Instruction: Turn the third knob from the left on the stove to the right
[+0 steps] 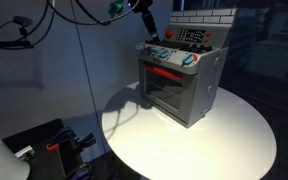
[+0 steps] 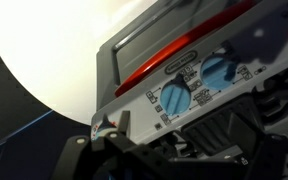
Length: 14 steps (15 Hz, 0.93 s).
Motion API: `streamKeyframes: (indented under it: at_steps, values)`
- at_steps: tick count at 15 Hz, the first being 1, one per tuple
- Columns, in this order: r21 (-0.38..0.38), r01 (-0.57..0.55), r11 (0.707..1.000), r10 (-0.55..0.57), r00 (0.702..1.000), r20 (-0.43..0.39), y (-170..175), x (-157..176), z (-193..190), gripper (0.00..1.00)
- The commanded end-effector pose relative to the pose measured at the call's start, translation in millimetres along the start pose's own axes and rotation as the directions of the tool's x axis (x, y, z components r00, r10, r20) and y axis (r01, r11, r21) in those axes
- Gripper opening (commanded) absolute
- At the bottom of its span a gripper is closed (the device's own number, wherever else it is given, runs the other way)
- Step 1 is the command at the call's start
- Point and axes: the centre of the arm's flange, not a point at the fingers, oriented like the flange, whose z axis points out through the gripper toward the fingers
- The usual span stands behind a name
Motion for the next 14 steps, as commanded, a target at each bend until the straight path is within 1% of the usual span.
streamKeyframes:
  at_steps: [1,4,8,14]
  values:
    - [0.003,-0.025,1.000,0.025,0.999,-0.022,6,1,1,1.00]
    - [0.018,-0.056,0.998,0.057,0.998,-0.027,11,5,5,1.00]
    - [0.056,-0.101,0.993,0.104,0.993,-0.048,15,9,13,1.00]
    - [0.116,-0.157,0.981,0.165,0.985,-0.054,13,10,28,1.00]
